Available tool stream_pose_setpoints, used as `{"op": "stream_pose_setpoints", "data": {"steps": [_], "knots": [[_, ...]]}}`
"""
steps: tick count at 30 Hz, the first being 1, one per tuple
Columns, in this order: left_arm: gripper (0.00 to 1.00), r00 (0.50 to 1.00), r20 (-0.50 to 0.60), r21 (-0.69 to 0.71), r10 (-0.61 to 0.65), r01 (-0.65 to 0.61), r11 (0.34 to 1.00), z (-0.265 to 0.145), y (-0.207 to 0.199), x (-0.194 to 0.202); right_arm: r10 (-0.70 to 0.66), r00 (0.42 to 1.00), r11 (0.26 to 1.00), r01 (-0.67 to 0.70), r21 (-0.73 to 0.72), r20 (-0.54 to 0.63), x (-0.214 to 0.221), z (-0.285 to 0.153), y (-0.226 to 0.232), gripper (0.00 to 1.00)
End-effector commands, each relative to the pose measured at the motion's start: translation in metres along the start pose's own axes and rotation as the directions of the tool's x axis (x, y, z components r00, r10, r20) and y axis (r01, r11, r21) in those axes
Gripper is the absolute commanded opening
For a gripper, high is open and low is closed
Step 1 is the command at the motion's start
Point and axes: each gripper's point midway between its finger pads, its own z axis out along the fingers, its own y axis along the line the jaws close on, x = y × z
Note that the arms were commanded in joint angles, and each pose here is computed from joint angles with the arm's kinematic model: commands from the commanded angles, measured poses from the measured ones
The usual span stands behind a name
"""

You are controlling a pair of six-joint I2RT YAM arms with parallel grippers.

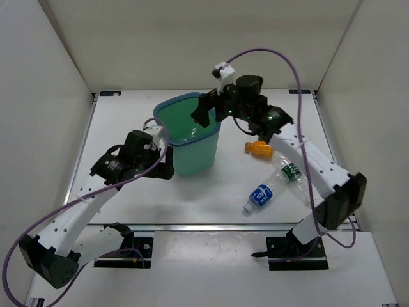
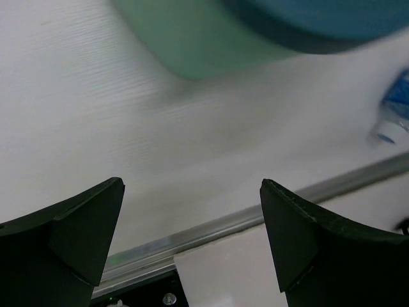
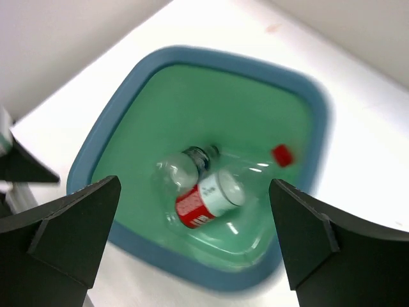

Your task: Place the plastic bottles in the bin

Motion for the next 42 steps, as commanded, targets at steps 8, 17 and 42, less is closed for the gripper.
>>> {"op": "stream_pose_setpoints", "data": {"steps": [8,17,42], "knots": [[0.98,0.951,0.06,0.427,0.303,-0.299,0.853,-0.015,-0.162,-0.018,0.149,0.973,0.824,-0.222,0.522,0.178,-0.005,-0.169,-0.117,0.99],[0.98,0.857,0.046,0.448,0.514,-0.478,0.756,0.068,-0.282,-0.003,0.397,0.888,0.367,-0.387,0.846,0.234,0.117,-0.315,-0.206,0.99],[0.76,0.769,-0.083,0.416,0.633,-0.551,0.724,0.222,-0.373,0.057,0.357,0.887,0.007,-0.316,0.949,0.292,0.154,-0.408,-0.2,0.99]]}}
